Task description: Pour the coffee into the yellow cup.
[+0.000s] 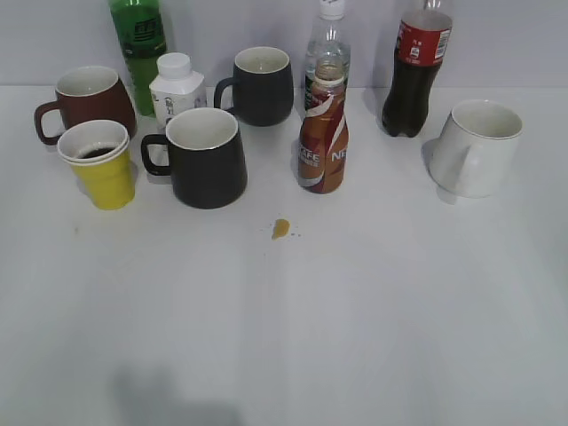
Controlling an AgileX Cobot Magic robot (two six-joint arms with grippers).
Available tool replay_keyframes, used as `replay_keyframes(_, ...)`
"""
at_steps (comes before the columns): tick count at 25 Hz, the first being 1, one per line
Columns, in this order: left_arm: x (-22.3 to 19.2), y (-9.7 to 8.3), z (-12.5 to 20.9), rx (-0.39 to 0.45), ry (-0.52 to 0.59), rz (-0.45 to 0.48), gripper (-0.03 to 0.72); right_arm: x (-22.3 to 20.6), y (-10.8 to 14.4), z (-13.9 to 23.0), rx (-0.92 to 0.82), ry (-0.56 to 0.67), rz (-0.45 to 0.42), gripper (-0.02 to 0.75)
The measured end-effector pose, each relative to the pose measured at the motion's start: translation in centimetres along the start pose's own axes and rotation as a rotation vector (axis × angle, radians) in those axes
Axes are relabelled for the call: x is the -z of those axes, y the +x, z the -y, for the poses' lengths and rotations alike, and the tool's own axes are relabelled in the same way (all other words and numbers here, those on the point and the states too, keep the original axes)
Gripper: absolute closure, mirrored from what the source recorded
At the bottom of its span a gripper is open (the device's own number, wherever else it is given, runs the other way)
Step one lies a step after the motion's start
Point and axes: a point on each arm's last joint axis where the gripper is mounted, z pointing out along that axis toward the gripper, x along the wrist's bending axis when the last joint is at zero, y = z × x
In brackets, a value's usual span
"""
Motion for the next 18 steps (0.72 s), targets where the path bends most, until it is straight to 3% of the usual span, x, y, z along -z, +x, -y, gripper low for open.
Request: replay_keyframes(18,-0.01,0.01,0.00,-0.005,-0.001,0.009,0.180,0.00,0.00,0.00,0.000,0.000,0.000,0.345)
